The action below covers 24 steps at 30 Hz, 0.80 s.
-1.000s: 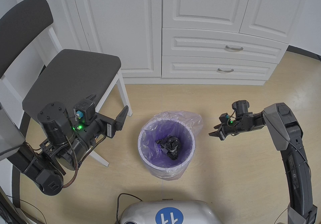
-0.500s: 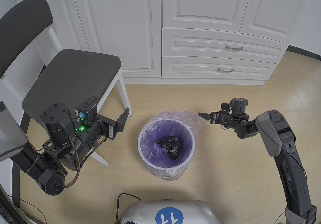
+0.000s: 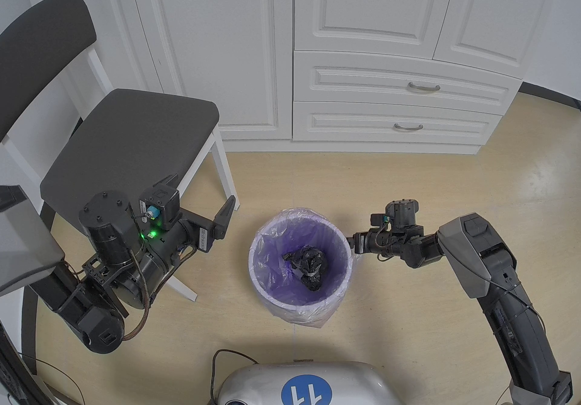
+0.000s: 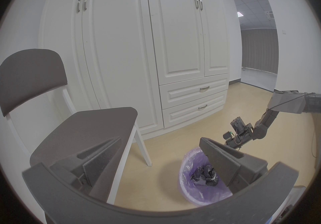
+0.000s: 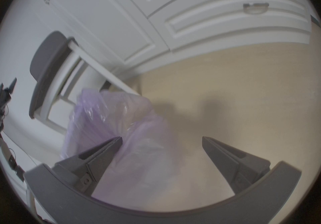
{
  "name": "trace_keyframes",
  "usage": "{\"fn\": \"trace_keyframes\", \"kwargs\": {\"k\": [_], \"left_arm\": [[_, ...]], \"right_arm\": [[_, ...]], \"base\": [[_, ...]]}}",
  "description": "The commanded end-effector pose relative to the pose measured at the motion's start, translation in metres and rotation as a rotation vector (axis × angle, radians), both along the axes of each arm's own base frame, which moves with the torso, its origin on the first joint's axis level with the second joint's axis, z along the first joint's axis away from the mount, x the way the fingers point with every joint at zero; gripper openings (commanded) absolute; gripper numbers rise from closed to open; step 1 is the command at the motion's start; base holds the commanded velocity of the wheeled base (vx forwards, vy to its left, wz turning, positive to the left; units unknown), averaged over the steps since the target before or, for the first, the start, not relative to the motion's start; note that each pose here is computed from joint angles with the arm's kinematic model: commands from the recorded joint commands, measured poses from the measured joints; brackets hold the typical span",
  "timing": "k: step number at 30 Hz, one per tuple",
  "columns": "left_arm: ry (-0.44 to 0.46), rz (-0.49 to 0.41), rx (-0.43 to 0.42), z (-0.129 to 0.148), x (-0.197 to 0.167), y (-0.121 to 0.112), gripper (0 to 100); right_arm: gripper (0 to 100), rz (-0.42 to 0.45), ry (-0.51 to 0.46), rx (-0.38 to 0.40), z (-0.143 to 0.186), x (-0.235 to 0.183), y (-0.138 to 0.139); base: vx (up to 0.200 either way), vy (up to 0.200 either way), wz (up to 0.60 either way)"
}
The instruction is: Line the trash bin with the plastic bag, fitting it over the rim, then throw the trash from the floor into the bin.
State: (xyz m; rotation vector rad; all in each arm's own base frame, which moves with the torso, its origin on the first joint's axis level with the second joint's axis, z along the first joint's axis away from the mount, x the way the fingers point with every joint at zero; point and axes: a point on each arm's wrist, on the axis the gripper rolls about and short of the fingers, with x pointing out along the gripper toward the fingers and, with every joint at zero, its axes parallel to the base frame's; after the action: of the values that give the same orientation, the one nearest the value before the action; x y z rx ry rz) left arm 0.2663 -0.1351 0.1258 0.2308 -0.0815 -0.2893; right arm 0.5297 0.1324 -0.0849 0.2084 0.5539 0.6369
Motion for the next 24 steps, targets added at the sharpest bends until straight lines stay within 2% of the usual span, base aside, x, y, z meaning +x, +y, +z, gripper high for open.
{"fn": "trace_keyframes", "kwargs": {"k": [1,13,18,21,24], "left_arm": [[0.001,0.001,0.001,-0.001,0.000,0.000,100],[0.012,-0.001,0.007,-0.004,0.001,-0.001,100],[0.012,-0.003,0.007,-0.004,0.001,-0.001,100],[0.009,-0.004,0.005,-0.003,0.000,-0.002,100],[0.001,-0.006,0.001,-0.001,-0.001,-0.002,100]], "right_arm": [[100,0.035,0.055,-0.088,-0.016,-0.005,-0.007],[100,0.052,0.067,-0.128,-0.034,-0.008,-0.010],[100,0.003,0.057,-0.139,-0.030,-0.004,-0.027],[100,-0.053,0.054,-0.179,-0.033,-0.002,-0.039],[100,-0.102,0.040,-0.256,-0.038,0.000,-0.053]], "base": [[0.000,0.000,0.00],[0.000,0.000,0.00],[0.000,0.000,0.00],[0.000,0.000,0.00],[0.000,0.000,0.00]]}}
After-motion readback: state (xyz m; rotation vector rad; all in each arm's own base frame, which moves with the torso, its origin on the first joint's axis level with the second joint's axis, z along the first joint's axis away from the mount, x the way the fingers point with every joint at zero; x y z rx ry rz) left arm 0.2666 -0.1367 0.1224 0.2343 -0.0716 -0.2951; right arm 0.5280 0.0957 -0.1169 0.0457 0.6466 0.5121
